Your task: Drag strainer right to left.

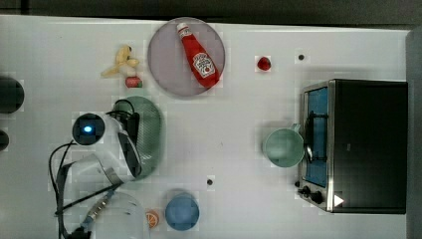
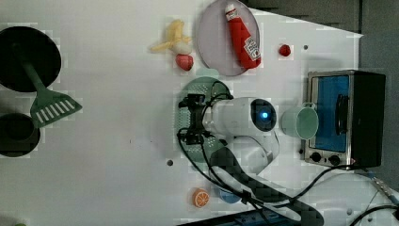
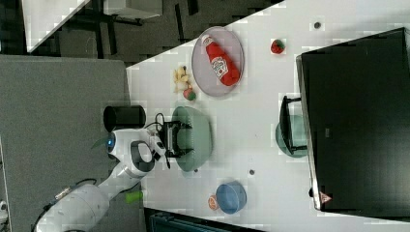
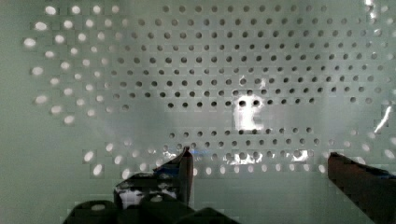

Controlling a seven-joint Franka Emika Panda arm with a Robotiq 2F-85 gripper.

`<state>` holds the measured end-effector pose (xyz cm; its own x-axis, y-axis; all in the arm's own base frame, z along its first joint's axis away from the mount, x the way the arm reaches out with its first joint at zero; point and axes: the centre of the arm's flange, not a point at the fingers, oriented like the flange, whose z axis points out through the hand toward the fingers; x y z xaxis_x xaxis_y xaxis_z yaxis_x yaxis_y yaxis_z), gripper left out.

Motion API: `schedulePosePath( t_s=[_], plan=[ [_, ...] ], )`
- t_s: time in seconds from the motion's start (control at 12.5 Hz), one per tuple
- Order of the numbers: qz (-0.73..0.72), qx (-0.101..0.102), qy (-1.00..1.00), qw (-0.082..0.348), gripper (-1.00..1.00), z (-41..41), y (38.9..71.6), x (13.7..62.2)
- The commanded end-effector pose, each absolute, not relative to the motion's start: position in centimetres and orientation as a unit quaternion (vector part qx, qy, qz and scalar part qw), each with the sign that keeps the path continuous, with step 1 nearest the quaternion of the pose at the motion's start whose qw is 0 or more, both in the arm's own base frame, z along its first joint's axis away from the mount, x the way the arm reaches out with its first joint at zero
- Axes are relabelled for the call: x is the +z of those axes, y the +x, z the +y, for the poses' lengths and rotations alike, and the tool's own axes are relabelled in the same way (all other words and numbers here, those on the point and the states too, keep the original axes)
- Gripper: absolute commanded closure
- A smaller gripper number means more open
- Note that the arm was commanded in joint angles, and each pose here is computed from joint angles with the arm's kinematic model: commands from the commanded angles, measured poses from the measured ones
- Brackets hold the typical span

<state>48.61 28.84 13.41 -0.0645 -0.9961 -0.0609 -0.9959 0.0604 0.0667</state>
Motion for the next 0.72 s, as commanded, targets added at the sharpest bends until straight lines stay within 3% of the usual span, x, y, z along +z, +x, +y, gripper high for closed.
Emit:
schedulePosePath(
  t_s=[0.08,0.72],
  plan=[
    [-0.729,-0.05,0.682,-0.025,-1.0,35.5,47.8,15.0],
    [-0.729,-0.055,0.682,-0.04,-1.0,40.3,47.8,14.7]
  ],
)
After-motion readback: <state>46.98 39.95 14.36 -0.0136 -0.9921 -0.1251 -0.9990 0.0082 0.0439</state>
